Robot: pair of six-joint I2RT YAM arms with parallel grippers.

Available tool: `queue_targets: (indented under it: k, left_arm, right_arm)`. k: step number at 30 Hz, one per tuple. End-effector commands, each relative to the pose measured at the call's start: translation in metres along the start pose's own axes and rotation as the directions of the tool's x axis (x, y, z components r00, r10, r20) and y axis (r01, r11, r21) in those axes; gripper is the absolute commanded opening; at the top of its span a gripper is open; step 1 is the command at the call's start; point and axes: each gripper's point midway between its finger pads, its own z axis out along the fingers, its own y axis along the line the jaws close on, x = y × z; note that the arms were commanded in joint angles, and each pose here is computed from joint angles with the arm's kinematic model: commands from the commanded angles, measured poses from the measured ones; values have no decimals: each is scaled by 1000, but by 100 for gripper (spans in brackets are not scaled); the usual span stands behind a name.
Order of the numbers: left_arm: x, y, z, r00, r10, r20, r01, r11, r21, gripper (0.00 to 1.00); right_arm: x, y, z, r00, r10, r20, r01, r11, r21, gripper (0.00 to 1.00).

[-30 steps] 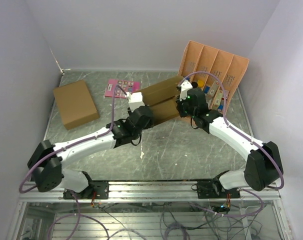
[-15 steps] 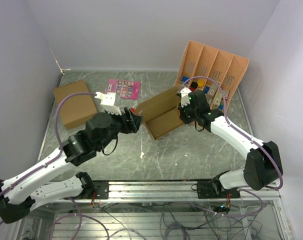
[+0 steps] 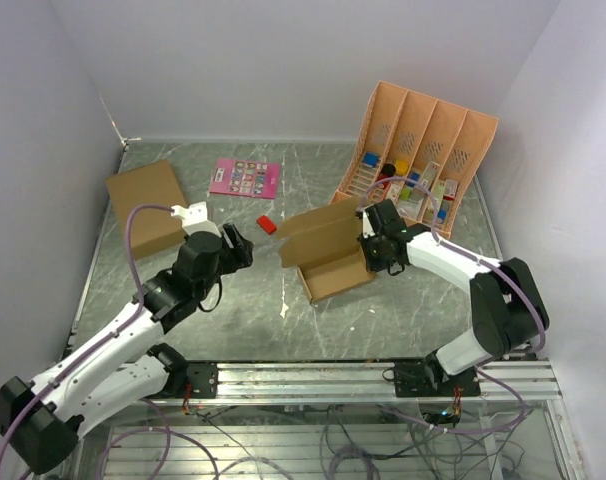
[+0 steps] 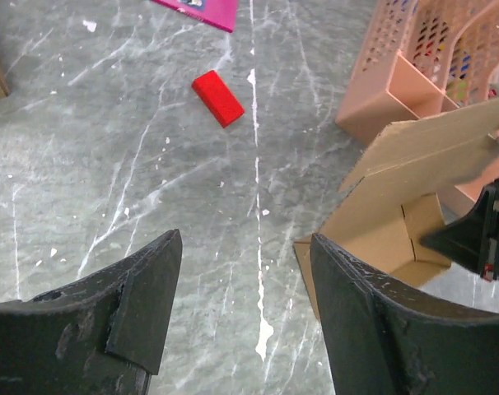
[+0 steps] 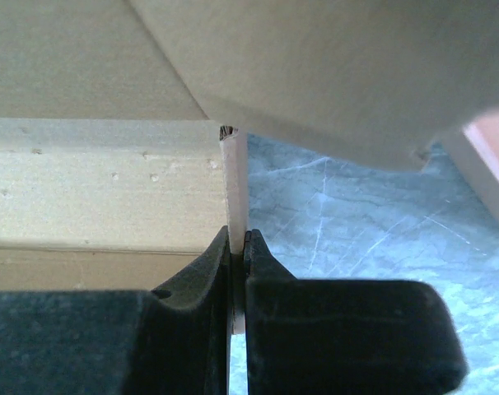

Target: Fold the paper box

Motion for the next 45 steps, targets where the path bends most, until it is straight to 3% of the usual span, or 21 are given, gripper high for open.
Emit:
queue_targets:
  k: [1,6,14,15,16,18,25,28,30,33,35,40,45]
  left_arm:
    - [-4,-7,17,994,-110,11,110,993,30,73]
    - [9,-1,36,983,-182,6,182,983,-3,73]
    - [44,0,86,959,-249,-132,232,963,-135,76]
    - [44,-1,90,958,-255,-132,238,962,-135,76]
    - [42,-3,93,957,-260,-130,244,961,-130,76]
    - [38,-5,97,956,-270,-118,255,959,-125,76]
    - [27,-7,109,949,-298,-98,287,951,-117,77]
    - [28,-7,119,939,-325,-110,311,942,-128,77]
    - [32,-2,127,933,-337,-128,313,933,-176,77]
    - [36,10,140,931,-336,-140,287,914,-287,76]
    - [35,18,150,932,-334,-140,268,895,-357,75]
    - [33,36,169,931,-318,-181,171,815,-553,68]
    - [38,44,190,926,-294,-237,88,780,-620,66]
  right_arm:
    - [-6,-6,12,996,94,-6,-93,995,35,0]
    - [-1,-7,20,991,128,-27,-128,991,26,0]
    - [-12,-5,4,994,96,46,-96,995,-9,0]
    - [-13,-5,1,994,89,61,-89,996,-13,29]
    - [-14,-4,-1,994,83,70,-82,996,-18,41]
    - [-14,-4,-4,994,80,79,-79,997,-26,48]
    - [-22,-7,-12,992,89,93,-84,995,-54,56]
    - [-36,-5,-30,988,58,143,-39,990,-134,65]
    - [-44,3,-49,981,-3,196,55,965,-257,69]
    - [-55,18,-86,939,-115,324,253,869,-424,72]
    - [-59,21,-101,906,-146,397,333,826,-455,73]
    - [-69,13,-119,868,-97,487,367,787,-496,73]
    - [-60,-12,-115,861,4,509,308,792,-527,73]
